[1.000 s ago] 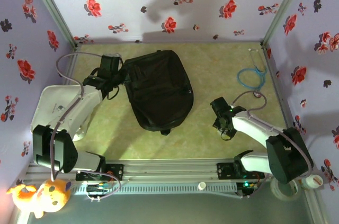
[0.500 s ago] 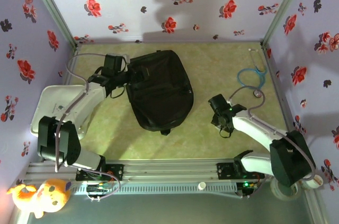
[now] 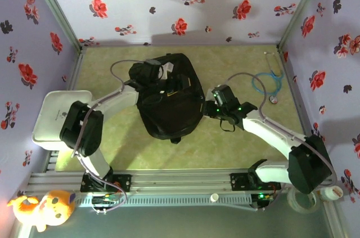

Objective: Pack the student bag

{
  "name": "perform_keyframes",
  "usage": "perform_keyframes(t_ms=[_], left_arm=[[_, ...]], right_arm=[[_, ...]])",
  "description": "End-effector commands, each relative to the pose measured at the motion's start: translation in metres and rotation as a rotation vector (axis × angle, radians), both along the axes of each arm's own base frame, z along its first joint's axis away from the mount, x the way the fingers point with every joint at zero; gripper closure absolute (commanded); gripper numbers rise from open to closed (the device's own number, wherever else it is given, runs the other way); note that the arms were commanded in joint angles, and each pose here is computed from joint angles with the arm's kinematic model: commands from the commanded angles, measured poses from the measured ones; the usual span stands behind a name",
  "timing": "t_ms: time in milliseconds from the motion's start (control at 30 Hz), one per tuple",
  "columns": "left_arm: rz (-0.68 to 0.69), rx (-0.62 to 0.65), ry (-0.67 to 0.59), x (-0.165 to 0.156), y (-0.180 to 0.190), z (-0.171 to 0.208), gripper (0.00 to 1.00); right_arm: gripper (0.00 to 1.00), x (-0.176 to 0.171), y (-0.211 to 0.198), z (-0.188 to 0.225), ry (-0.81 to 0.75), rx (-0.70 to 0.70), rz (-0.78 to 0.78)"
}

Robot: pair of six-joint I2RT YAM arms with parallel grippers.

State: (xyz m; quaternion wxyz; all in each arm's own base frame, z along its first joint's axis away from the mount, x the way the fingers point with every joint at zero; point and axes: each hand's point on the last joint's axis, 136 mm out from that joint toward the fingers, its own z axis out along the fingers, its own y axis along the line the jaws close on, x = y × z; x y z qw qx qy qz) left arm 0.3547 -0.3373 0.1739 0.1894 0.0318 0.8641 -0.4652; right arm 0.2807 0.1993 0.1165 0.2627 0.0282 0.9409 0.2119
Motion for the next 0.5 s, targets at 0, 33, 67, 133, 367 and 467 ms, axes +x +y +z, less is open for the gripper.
perform_keyframes(t_ms=[0,33,67,133,367,467], left_arm=[[-0.054,-0.088,0.001,-0.001,-0.025,0.018,0.11],[-0.07,-0.092,0.01,-0.004,-0.03,0.017,0.14],[-0.085,-0.092,0.017,-0.006,-0.035,0.014,0.17],[-0.107,-0.083,0.037,-0.011,-0.042,0.006,0.24],[-0.155,-0.069,0.082,-0.021,-0.06,-0.012,0.37],[-0.159,-0.069,0.087,-0.022,-0.063,-0.015,0.43]], right_arm=[[0.52,0.007,0.029,0.019,-0.067,0.075,0.122],[0.52,0.007,0.032,0.019,-0.067,0.082,0.134],[0.52,0.006,0.035,0.019,-0.069,0.089,0.15],[0.52,0.004,0.039,0.019,-0.075,0.093,0.171],[0.52,-0.004,0.051,0.019,-0.086,0.109,0.245],[0.52,-0.006,0.054,0.015,-0.078,0.101,0.261]])
